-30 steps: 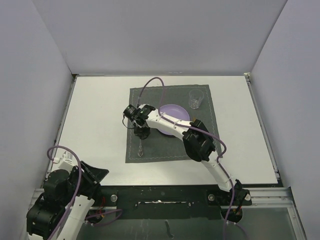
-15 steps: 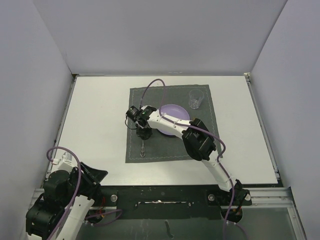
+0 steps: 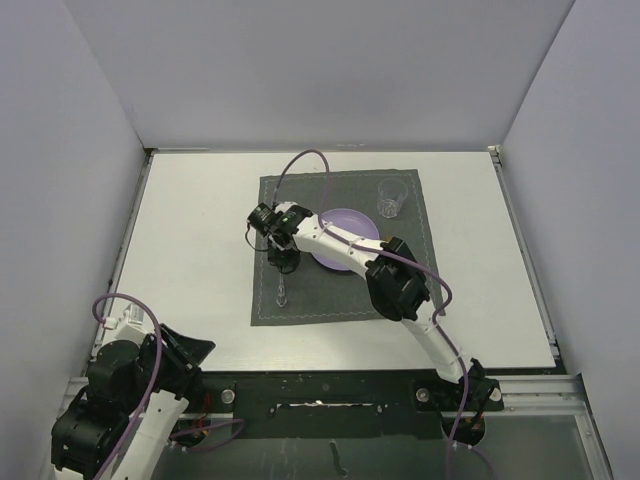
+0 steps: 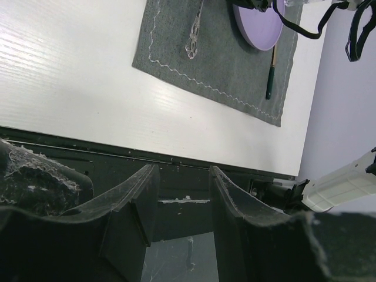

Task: Set the dinner table for one person
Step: Adjust the fork on the napkin.

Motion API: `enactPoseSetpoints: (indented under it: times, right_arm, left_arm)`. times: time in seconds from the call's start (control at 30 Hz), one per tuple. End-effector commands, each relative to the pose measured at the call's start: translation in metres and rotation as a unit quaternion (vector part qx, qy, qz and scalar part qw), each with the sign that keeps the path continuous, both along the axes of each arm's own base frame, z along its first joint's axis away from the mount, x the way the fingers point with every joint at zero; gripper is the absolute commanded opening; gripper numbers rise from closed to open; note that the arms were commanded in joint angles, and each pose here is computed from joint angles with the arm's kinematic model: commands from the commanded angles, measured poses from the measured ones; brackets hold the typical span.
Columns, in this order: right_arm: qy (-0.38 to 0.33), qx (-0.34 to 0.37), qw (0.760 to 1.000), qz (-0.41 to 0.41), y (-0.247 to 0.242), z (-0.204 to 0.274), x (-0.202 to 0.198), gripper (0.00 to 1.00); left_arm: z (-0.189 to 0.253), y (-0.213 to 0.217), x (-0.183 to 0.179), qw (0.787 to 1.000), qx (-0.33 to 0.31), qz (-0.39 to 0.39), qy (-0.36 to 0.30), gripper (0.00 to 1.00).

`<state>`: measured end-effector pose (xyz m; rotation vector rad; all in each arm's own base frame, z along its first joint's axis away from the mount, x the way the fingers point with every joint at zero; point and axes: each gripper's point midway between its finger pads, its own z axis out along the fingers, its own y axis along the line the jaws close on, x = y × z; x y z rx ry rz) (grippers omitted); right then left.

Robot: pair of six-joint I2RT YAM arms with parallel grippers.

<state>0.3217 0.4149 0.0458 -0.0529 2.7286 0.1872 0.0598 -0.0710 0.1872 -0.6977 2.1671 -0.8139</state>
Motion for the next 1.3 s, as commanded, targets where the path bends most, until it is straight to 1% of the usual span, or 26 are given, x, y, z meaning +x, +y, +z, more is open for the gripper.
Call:
enactPoseSetpoints:
  times: [0.0, 0.27, 0.6, 1.27]
  right_arm:
    - [-0.016, -0.007, 1.0, 0.011, 0.003, 0.006, 0.006, 0.0]
    - [-0.006, -0.016, 1.0, 0.021, -0.001, -0.006, 0.009, 0.0]
    - [-0.008, -0.017, 1.0, 0.017, -0.006, -0.009, 0.013, 0.0]
    - [-0.022, 0.009, 1.0, 0.012, 0.004, 0.004, 0.021, 0.0]
  left_arm:
    - [0.011, 0.002, 0.002, 1.0, -0.004, 0.007, -0.026, 0.38]
    - [0.011, 0.004, 0.003, 1.0, 0.001, 0.01, -0.027, 0.38]
    - [0.006, 0.003, 0.005, 1.0, 0.003, 0.008, -0.019, 0.38]
    - [0.003, 0.007, 0.001, 1.0, 0.009, 0.01, -0.015, 0.38]
